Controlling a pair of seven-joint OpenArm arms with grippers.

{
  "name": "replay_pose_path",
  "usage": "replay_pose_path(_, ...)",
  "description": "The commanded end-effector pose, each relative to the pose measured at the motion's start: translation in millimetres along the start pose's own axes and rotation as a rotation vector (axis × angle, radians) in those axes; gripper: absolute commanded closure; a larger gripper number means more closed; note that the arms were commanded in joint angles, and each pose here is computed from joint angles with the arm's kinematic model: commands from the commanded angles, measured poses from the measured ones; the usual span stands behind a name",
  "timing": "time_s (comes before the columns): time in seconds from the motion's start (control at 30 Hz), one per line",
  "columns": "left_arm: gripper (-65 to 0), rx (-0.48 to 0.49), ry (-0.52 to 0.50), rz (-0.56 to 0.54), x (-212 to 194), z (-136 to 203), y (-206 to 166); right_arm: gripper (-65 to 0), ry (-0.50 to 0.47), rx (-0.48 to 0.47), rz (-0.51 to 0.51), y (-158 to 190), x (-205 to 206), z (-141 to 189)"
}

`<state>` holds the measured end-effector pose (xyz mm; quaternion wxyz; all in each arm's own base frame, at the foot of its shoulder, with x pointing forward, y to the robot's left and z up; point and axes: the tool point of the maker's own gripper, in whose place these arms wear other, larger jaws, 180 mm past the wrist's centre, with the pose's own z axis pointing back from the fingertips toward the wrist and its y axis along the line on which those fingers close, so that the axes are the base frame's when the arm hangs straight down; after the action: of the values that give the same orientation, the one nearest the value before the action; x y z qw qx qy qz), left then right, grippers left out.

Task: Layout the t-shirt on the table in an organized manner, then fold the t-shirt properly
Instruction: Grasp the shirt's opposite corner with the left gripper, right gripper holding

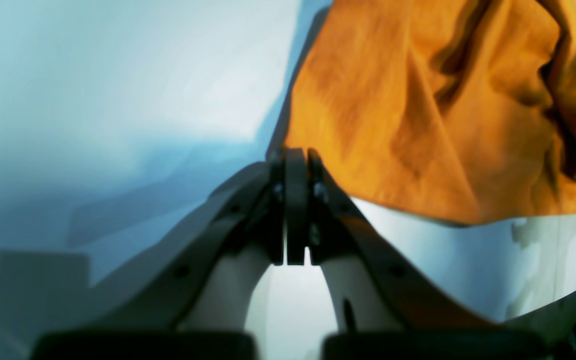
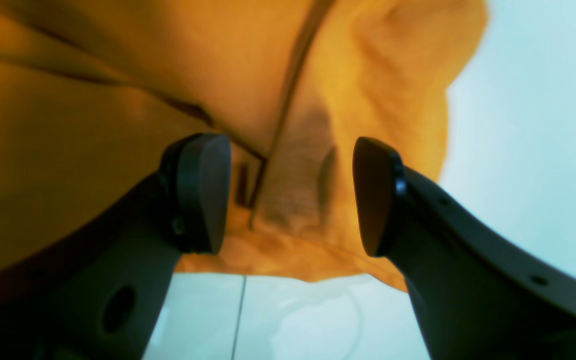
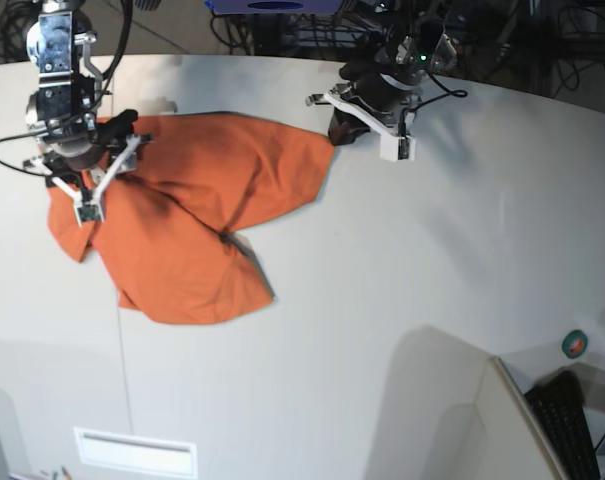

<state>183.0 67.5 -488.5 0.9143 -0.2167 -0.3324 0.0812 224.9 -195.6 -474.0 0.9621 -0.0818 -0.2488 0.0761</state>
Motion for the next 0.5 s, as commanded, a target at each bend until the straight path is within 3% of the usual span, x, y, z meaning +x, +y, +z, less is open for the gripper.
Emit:
replay_pose_path(0.0,0.0,-0.021,-0.031,-0.005,9,1,-5,-36.8,-0.021,-0.026,0.003,-10,7,-1)
replay_pose_path(0.07,0.0,-0.019,-0.025,-0.004,6,4,-4,-34.1,0.005,-0.023,0.003,-10,-1,-6)
replay_pose_path(0.27,0.0,-0.024,-0.041,-0.021,12,11,-5,0.0,0.02,-0.021,0.006,-9,-8,-5)
replay_pose_path(0.47,0.0,-0.021,-0.037,-0.02,10,12,-4,0.0,0.02,-0.024,0.008,-10,-10,-2)
